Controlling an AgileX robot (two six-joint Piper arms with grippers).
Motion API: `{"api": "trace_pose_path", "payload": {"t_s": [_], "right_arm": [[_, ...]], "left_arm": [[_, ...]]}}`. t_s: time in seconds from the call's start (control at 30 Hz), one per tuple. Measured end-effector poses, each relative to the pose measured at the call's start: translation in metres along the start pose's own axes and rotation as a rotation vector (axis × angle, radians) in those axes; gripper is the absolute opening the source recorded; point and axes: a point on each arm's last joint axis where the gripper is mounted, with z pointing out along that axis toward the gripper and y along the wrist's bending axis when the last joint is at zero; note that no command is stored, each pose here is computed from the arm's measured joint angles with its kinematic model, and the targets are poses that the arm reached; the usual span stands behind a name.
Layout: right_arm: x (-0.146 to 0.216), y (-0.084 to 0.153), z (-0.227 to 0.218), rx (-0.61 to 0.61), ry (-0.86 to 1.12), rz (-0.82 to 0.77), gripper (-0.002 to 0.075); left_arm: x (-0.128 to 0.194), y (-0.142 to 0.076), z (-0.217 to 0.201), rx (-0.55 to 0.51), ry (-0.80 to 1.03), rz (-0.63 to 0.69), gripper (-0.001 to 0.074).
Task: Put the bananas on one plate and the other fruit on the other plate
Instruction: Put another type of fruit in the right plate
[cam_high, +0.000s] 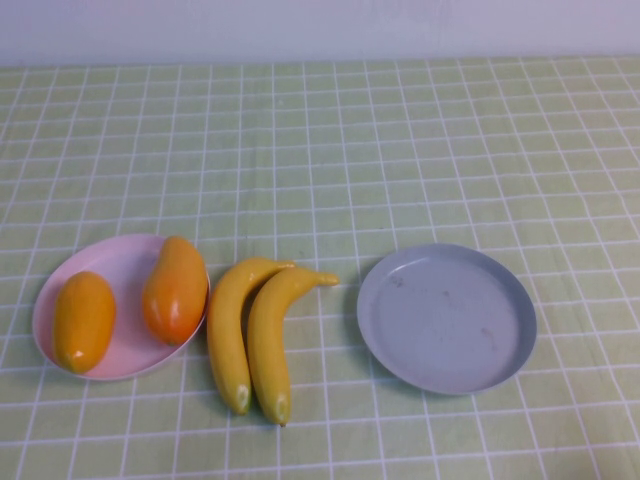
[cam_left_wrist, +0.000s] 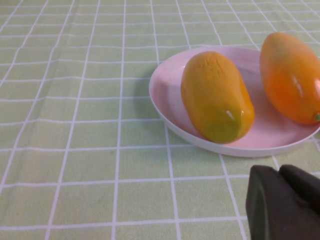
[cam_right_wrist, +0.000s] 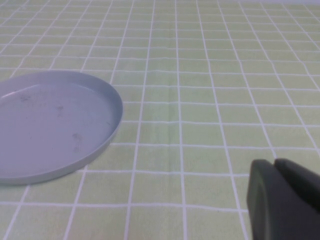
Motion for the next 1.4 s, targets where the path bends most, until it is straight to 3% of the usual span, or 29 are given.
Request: {"api": "trace_pose_path", "payload": {"t_s": [0.57, 0.73, 0.9, 1.0, 1.17, 1.4], "right_arm": [[-0.008, -0.001, 0.000, 0.009, -0.085, 0.021, -0.0017], [-0.017, 0.000, -0.002, -0.012, -0.189, 0.176, -0.0017], [-0.023, 0.000, -0.003, -0.064, -0.252, 0.464, -0.0017], [-0.024, 0.001, -0.003, -0.077, -0.258, 0.531, -0.0017], [-0.026, 0.008, -0.004, -0.152, -0.186, 0.621, -0.0017], [-0.080, 0.026, 0.003, -0.272, 0.131, 0.608, -0.0017]], "left_arm": [[0.000, 0.000, 0.000, 0.000, 0.000, 0.000, 0.0000], [0.000, 0.000, 0.000, 0.000, 0.000, 0.000, 0.0000], [0.000, 0.000, 0.000, 0.000, 0.000, 0.000, 0.0000], [0.000, 0.000, 0.000, 0.000, 0.000, 0.000, 0.0000], [0.000, 0.000, 0.000, 0.000, 0.000, 0.000, 0.0000], [0.000, 0.000, 0.000, 0.000, 0.000, 0.000, 0.0000]]}}
